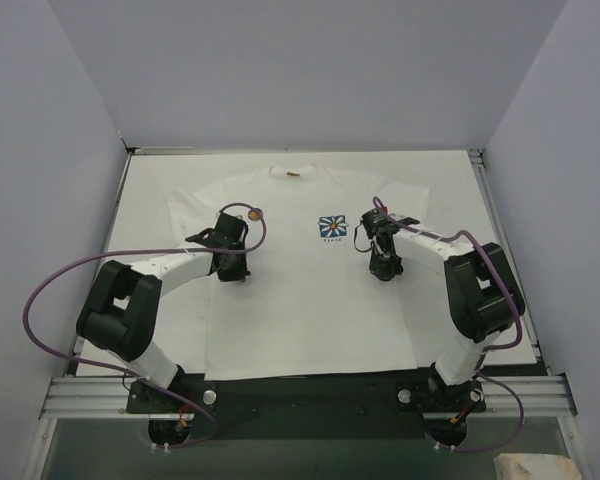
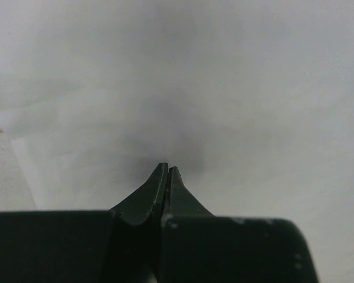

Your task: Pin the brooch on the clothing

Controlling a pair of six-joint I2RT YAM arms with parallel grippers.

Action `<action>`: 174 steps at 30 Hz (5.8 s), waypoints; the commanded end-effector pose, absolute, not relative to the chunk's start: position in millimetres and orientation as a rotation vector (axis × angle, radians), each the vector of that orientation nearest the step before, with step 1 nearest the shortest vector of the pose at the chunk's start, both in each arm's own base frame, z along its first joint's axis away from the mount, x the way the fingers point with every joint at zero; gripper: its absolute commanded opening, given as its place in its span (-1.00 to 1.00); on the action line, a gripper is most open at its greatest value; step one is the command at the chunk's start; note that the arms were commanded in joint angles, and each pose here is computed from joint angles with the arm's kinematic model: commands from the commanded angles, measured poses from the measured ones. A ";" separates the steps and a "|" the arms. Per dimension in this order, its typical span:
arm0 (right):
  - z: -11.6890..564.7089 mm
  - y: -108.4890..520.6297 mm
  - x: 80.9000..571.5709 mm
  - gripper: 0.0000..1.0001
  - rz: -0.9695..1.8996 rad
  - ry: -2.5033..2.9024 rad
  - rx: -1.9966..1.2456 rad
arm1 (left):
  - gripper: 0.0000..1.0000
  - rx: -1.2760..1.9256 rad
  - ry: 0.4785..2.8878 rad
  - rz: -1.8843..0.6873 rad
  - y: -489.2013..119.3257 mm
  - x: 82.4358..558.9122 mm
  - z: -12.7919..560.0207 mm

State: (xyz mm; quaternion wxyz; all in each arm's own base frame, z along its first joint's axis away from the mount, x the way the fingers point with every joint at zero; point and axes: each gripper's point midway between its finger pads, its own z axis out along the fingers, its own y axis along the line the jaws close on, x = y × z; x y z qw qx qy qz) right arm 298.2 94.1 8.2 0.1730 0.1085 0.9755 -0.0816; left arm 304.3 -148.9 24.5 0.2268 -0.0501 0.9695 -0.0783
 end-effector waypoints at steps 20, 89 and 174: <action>5.3 77.3 240.6 -1.00 -0.292 2.871 0.313 | -1.00 -0.183 2.715 -0.124 -132.6 288.7 21.1; 76.6 3.1 563.2 -1.00 0.373 2.479 1.029 | -0.99 -0.567 2.327 -0.467 -60.6 623.0 83.0; 143.1 72.8 354.8 1.00 0.240 2.406 0.350 | 0.95 -0.258 2.141 -0.090 -73.8 389.6 183.2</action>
